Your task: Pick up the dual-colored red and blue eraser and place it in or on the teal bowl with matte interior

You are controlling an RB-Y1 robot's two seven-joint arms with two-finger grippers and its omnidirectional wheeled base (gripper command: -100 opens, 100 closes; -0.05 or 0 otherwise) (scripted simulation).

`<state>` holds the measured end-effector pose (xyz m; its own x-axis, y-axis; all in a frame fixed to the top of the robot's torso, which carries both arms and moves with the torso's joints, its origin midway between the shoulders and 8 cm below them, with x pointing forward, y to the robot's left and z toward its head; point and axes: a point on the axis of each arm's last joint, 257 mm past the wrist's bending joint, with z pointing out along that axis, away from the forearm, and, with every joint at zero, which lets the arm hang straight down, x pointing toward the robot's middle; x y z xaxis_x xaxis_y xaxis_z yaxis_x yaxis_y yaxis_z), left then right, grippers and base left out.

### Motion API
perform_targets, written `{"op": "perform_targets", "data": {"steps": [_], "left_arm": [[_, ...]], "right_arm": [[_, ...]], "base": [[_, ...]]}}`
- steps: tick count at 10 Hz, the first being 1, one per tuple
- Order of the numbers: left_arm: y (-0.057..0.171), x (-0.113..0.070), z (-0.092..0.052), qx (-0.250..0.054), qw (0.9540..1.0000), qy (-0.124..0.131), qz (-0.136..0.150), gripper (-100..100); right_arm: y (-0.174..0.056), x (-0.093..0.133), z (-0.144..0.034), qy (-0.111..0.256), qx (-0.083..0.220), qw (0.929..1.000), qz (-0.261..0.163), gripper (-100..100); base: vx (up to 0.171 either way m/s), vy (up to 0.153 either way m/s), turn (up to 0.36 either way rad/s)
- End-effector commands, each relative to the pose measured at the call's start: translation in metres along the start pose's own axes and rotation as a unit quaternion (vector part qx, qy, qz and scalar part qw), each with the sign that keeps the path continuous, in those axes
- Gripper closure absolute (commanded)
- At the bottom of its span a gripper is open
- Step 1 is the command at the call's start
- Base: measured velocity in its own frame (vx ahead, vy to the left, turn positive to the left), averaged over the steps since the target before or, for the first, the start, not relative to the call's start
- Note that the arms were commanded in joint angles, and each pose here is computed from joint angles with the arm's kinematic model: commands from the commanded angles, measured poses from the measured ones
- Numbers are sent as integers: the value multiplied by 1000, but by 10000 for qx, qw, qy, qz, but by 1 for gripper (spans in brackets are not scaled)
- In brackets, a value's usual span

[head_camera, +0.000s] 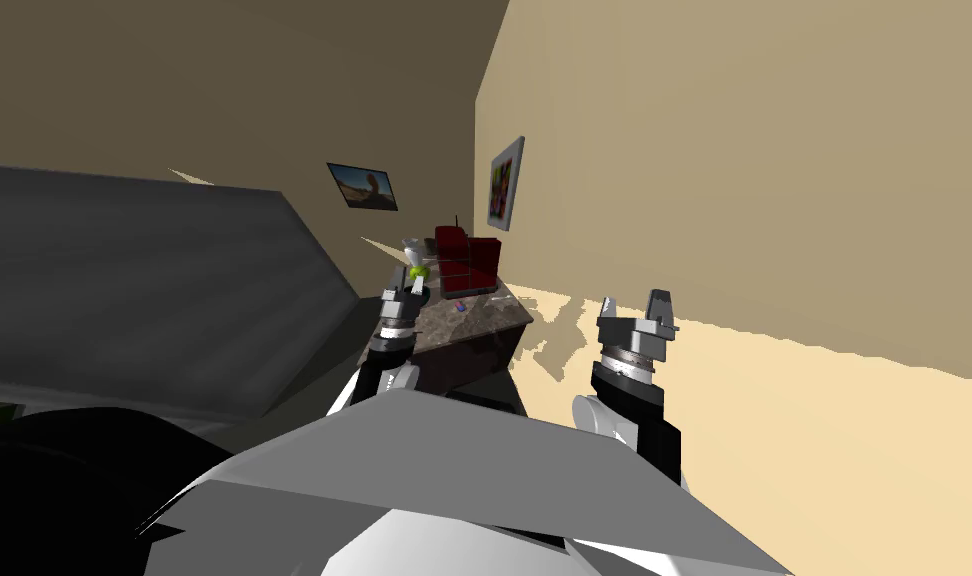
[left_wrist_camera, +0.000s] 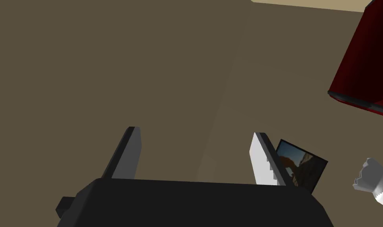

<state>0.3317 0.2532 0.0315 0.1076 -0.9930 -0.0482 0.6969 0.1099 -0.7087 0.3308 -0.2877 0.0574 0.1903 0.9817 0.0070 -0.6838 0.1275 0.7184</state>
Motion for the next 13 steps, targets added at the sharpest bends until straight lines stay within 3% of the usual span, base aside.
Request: {"op": "perform_targets", "data": {"steps": [1, 7, 13], "left_arm": [[4, 3, -1, -53, 9999, 146, 19, -100], [36, 10, -10, -547, 9957, 747, 71, -100], [100, -2, -25, -1550, 9792, 1279, 273, -100]], "right_arm": [[0, 0, 0, 0, 0, 10000, 0, 0], [0, 0, 0, 0, 0, 10000, 0, 0], [0, 0, 0, 0, 0, 10000, -1, 0]], "base": [[-12, 4, -65], [-42, 21, -159], [-55, 20, -238]]}}
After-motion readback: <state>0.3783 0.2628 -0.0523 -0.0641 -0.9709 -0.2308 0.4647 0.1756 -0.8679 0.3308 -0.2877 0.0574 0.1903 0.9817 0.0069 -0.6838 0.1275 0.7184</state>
